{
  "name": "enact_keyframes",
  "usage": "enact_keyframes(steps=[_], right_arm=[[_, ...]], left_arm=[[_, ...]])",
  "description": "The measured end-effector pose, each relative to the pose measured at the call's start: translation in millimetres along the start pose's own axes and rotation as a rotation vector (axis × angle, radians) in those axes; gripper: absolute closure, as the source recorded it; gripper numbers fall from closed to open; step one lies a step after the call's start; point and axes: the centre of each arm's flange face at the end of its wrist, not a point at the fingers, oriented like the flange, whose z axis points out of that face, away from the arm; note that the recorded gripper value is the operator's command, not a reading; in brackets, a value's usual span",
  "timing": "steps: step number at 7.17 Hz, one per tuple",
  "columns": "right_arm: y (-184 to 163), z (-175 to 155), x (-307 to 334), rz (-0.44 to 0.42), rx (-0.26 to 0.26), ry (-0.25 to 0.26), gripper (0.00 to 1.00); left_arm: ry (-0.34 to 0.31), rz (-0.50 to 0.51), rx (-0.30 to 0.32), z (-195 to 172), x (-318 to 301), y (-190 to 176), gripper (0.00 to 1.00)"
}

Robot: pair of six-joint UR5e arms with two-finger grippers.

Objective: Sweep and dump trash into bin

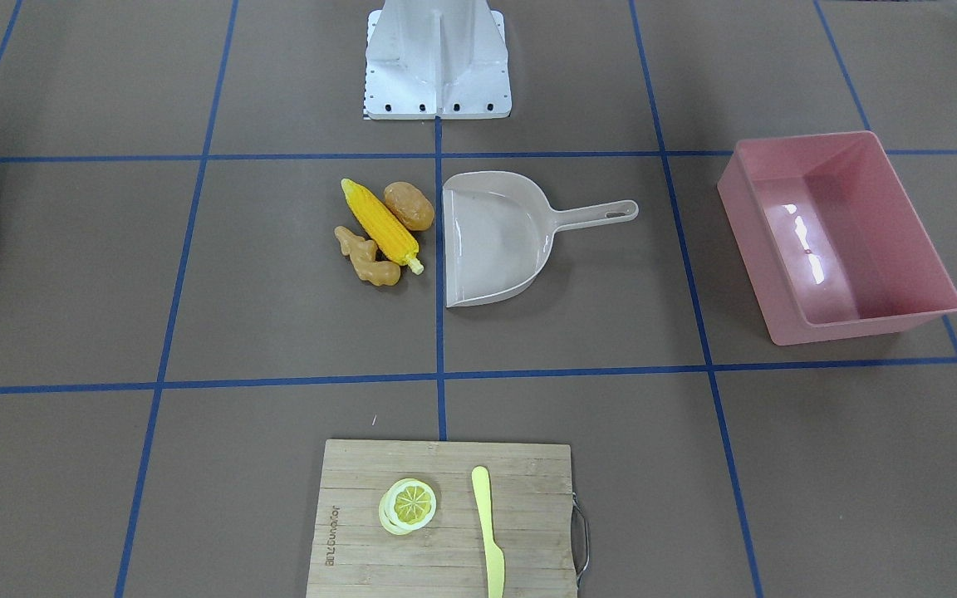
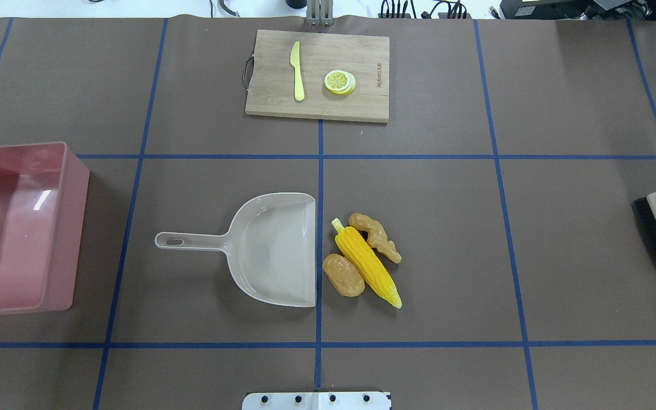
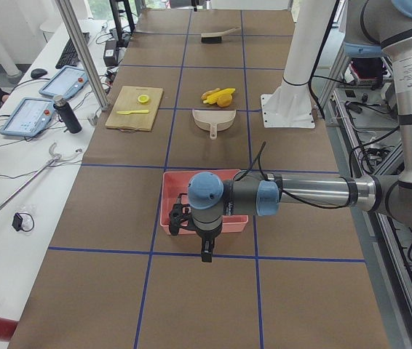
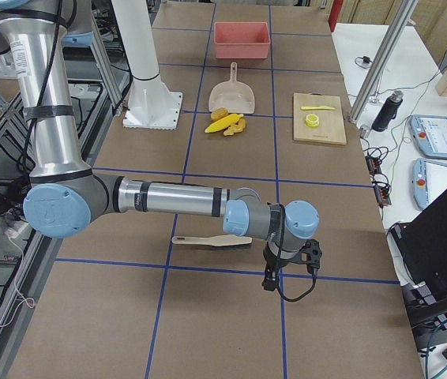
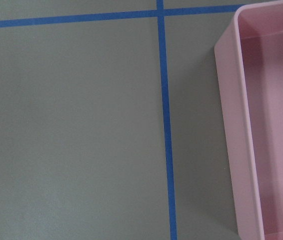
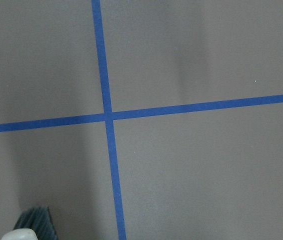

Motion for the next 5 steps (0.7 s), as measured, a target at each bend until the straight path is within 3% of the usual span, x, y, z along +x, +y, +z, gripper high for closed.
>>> enact_keyframes(steps=[5], right_arm=[[0.7,0.2,0.2,-0.001,0.0,0.0,0.0]], left_arm=[[-0.002,0.02,0.017,-6.6,6.7,-11.0,0.01]])
